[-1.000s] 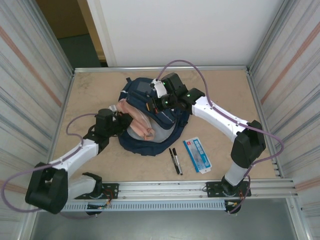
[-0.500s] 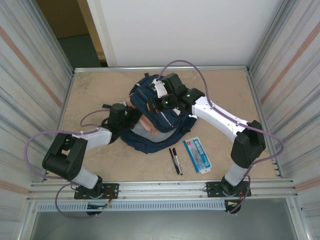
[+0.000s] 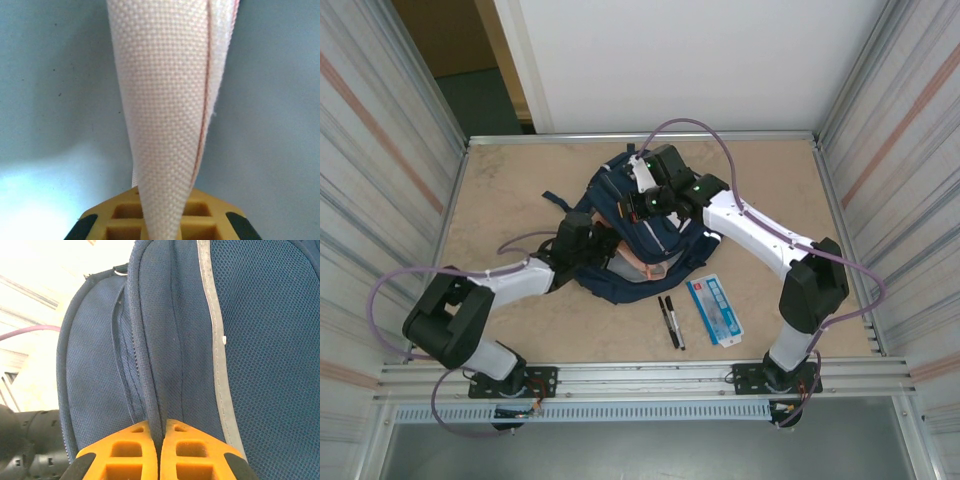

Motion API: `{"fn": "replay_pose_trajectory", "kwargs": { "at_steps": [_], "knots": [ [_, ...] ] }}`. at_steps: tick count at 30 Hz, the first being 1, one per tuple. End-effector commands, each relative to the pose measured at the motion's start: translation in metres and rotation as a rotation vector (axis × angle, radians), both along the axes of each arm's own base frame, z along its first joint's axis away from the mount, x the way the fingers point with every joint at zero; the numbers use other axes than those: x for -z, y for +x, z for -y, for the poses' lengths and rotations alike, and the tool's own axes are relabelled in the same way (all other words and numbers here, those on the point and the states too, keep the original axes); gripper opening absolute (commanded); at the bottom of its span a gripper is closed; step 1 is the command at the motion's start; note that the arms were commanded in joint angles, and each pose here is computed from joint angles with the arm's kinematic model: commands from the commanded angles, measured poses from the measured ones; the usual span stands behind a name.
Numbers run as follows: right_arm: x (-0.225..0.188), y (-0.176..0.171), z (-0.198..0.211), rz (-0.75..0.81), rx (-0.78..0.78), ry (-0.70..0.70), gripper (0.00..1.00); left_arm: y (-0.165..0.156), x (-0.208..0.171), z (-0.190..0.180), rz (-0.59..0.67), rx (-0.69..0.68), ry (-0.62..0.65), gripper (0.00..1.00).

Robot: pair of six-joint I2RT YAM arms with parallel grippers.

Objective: Pack books, pencil case, and school supplies into a backpack

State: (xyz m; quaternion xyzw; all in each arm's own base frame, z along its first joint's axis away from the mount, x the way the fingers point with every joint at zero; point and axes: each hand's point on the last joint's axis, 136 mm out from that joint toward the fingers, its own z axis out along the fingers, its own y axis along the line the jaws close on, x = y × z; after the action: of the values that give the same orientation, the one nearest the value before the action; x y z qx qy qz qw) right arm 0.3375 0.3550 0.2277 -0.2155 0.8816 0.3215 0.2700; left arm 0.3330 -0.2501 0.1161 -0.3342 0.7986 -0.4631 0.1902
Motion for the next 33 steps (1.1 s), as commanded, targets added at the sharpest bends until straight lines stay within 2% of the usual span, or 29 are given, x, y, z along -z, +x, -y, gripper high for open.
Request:
{"fn": "replay_pose_trajectory", "kwargs": {
  "at_steps": [1,5,10,14,20,26,29,30,31,33],
  "knots": [
    [-0.036,0.012,-0.016,0.043,-0.013,0.111,0.0,0.003,-0.009,-0.009,0.035,-0.039,0.013,0.0],
    [-0.041,0.005,-0.024,0.012,-0.035,0.153,0.0,0.029,-0.019,-0.005,0.125,-0.033,0.009,0.0],
    [-0.052,-0.003,-0.031,-0.007,-0.054,0.182,0.0,0.052,-0.022,0.011,0.177,-0.027,-0.137,0.0],
    [-0.05,-0.005,-0.03,0.005,-0.048,0.181,0.0,0.063,-0.047,0.034,0.277,0.075,-0.192,0.0],
    [-0.045,-0.002,-0.027,-0.007,-0.032,0.179,0.0,0.083,-0.056,0.041,0.34,0.087,-0.183,0.0],
    [-0.036,0.0,-0.029,-0.042,-0.021,0.166,0.0,0.099,-0.016,0.042,0.299,0.094,-0.101,0.0],
    [-0.034,0.002,-0.03,-0.047,-0.019,0.165,0.0,0.102,-0.019,0.053,0.349,0.146,-0.108,0.0],
    [-0.033,0.002,-0.029,-0.054,-0.019,0.161,0.0,0.102,-0.013,0.052,0.331,0.141,-0.084,0.0],
    [-0.032,0.002,-0.028,-0.057,-0.017,0.157,0.0,0.102,-0.006,0.05,0.314,0.134,-0.051,0.05],
    [-0.027,0.006,-0.023,-0.063,0.001,0.147,0.0,0.101,0.011,0.042,0.261,0.127,0.013,0.26]
  ]
}}
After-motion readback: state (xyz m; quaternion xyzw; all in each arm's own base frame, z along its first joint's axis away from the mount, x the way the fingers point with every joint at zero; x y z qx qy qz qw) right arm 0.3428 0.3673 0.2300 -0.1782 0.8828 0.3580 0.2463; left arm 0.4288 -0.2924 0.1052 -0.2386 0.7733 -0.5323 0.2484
